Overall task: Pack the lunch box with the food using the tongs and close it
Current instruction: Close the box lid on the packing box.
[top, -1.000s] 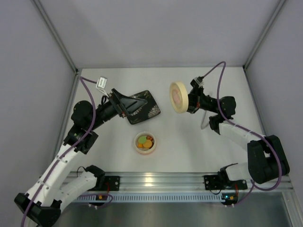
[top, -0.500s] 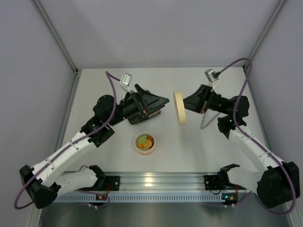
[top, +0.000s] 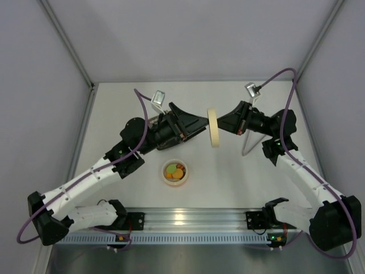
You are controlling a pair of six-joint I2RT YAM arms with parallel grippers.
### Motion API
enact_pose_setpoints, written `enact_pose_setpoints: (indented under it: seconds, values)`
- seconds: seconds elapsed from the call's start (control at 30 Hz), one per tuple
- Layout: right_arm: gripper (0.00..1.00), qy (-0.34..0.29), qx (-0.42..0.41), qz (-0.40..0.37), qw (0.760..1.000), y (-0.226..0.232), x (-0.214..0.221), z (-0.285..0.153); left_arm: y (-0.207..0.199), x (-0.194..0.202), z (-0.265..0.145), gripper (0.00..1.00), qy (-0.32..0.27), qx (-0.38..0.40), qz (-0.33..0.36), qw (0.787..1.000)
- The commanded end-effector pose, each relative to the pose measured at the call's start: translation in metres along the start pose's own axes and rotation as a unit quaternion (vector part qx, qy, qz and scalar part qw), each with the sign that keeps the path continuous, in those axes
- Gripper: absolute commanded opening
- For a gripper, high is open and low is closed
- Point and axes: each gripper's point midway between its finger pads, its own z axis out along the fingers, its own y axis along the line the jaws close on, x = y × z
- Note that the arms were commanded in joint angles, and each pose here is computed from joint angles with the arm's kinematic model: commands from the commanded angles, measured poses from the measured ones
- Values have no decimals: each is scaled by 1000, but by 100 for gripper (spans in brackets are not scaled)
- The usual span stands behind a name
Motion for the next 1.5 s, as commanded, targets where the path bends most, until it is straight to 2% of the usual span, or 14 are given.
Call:
enact_pose_setpoints:
  seconds: [0.0,0.37,0.53,0.9,1.2,1.47]
  values:
    - [0,-11,-27,-12,999,22,-15,3,-29,-12,-12,96,-35,43,29,998]
    - [0,-20,-58,69,996,38,-34,8,-13,14,-8,95,6,53,39,998]
    - [0,-19,-73,89,993,40,-34,9,-22,15,-8,95,4,71,50,996]
    - [0,-21,-76,89,993,45,-37,5,-26,0,-30,95,-41,46,65,996]
    - [0,-19,-82,92,992,50,-38,5,-47,2,-19,95,-20,73,75,994]
    - [0,-14,-81,95,992,50,-36,4,-59,-2,-12,95,-25,90,82,992]
